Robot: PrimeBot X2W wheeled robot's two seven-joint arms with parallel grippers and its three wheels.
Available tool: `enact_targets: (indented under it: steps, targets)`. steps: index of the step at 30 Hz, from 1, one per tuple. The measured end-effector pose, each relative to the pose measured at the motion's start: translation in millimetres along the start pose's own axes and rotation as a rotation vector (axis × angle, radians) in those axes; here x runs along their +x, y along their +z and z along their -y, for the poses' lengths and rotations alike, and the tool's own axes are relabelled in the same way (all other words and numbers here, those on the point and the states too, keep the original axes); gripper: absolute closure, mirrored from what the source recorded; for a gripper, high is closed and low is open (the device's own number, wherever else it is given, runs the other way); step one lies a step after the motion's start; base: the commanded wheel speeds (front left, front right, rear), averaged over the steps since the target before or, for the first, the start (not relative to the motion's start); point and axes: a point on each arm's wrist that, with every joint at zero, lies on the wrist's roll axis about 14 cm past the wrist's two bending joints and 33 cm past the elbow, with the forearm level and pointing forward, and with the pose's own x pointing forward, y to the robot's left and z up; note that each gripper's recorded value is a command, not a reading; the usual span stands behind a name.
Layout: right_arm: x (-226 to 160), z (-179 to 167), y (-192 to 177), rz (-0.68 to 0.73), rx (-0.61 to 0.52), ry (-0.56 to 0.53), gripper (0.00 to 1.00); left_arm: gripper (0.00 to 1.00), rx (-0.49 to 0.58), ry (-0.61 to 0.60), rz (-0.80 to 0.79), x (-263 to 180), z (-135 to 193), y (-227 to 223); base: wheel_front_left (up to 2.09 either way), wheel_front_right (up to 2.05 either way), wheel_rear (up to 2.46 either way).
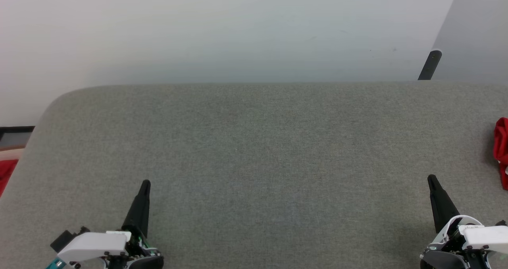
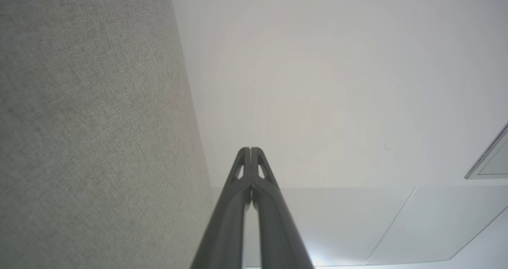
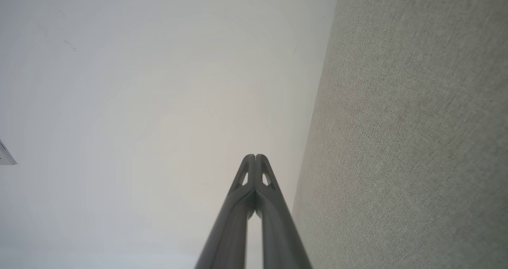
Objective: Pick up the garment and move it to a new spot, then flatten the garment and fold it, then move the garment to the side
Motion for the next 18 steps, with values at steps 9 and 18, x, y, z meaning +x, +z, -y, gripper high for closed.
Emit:
enact_targets:
  steps: [9,18]
  targets:
    - [0.0,0.0,-0.1,0.0,0.0,0.0,1.0,1.0,0.0,0.0,0.0,0.0,0.0,0.0,0.0,0.0,0.0]
    - [0.0,0.0,-0.1,0.0,0.0,0.0,1.0,1.0,0.0,0.0,0.0,0.0,0.0,0.0,0.0,0.0,0.0]
